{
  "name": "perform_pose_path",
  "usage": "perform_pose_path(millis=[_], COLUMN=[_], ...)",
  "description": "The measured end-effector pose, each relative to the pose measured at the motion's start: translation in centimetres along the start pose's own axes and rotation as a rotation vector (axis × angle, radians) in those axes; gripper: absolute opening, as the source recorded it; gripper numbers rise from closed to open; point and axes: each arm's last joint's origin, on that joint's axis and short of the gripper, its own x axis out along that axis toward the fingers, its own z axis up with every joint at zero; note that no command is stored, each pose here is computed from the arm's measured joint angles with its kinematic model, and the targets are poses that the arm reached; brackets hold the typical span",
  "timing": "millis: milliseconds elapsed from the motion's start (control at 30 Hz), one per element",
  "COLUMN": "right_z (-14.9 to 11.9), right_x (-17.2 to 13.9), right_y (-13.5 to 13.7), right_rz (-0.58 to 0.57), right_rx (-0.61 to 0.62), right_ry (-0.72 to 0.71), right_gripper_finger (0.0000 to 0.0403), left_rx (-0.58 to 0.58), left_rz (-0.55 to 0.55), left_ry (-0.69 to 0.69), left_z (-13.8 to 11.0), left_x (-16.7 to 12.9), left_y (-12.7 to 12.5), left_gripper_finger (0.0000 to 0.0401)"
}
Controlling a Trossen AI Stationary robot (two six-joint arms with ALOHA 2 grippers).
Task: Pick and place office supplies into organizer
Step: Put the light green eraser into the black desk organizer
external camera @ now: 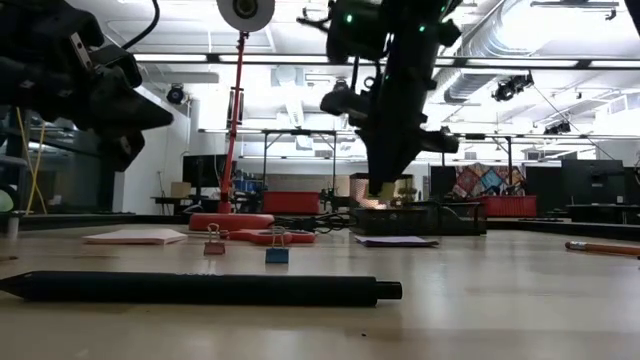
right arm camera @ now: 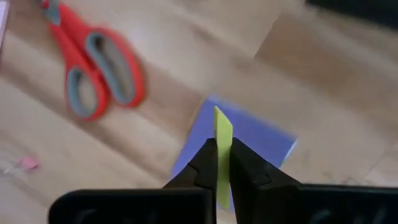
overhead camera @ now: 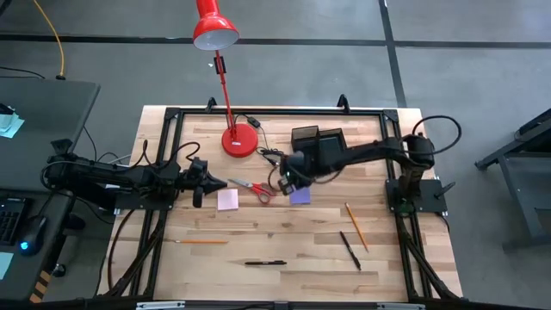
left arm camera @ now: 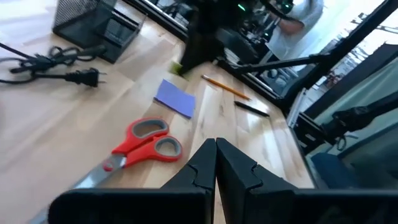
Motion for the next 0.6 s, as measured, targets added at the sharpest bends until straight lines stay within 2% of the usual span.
perform_pose_path(millis=[233,433,600], right_z=[3.1,3.9,4.3], right_x=[0.0,-1.4,-2.9], right_y=[-2.9,-4.8,-5.4], right_rz=[0.003,0.001,-0.006], right_rx=[-0.184,-0.44,-0.684], right_ry=[0.073,0.137,0.084], right_gripper_finger=[0.0007,0.0003,0.0007], left_rx=[-0.009,-0.01,-0.011], left_rz=[-0.07,-0.128,-0.13], left_ry=[0.048,0.089,0.091], left_z=[-0.1,-0.3,-0.3], left_x=[0.0,0.0,0.0], left_y=[-0.2,-0.4,-0.4], left_gripper_finger=[0.0001,0.0001,0.0001])
